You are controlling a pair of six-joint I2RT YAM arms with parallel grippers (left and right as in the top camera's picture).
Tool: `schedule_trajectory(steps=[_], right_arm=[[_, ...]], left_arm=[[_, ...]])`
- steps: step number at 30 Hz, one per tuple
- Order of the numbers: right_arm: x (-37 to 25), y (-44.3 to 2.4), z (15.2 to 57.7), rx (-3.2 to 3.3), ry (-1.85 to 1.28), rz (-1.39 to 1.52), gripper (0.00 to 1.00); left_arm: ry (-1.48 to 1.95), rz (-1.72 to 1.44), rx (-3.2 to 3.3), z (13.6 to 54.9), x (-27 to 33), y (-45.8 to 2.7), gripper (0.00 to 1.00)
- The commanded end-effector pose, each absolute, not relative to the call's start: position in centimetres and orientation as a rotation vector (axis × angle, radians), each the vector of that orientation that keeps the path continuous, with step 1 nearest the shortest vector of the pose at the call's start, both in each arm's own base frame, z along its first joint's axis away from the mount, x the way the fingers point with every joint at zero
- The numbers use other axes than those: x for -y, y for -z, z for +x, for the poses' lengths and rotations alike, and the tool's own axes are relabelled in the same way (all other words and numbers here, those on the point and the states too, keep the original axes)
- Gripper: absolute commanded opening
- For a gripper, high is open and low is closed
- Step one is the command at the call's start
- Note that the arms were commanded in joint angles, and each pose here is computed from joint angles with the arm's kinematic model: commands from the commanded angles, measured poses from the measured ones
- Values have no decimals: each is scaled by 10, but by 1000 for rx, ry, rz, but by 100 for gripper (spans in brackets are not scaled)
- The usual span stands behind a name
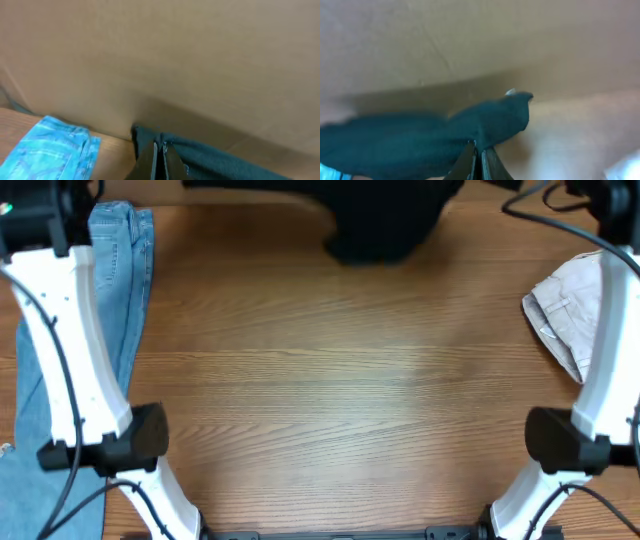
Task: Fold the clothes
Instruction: 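Lift the t-shirt with both grippers and stretch it across the table, then lower the stretched t-shirt flat onto the table with both grippers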
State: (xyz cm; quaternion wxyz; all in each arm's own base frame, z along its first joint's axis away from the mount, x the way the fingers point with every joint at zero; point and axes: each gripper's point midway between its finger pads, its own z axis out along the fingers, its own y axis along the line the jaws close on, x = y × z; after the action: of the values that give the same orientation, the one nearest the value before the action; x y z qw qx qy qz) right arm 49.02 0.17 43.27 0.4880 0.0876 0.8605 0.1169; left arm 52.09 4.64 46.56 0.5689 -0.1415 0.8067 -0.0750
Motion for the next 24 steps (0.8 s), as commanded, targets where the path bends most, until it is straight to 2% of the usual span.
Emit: schedule_trajectory(steps=[1,3,9,15,20,24], right_arm=[[12,-390,483,-2248,-196,262,4],[15,-350,473,-2401,-170,299,4],[13,-271,447,-2704,-155,355,4],[14,-194,405,-3016,-108,345,4],[17,-158,374,-3181,-51,371,4],[15,-136,353,-3284,-44,386,4]], left_arm=[[146,-301,-2042,508,-34,-434,4],[139,-295,-2199,502,-26,-392,4],[125,-298,-2547,498,-12,-286,4],[96,-318,-3000,468,4,-165,4],[197,-259,-3181,449,31,-120,4],[118,-226,-3284,430,36,-97,4]])
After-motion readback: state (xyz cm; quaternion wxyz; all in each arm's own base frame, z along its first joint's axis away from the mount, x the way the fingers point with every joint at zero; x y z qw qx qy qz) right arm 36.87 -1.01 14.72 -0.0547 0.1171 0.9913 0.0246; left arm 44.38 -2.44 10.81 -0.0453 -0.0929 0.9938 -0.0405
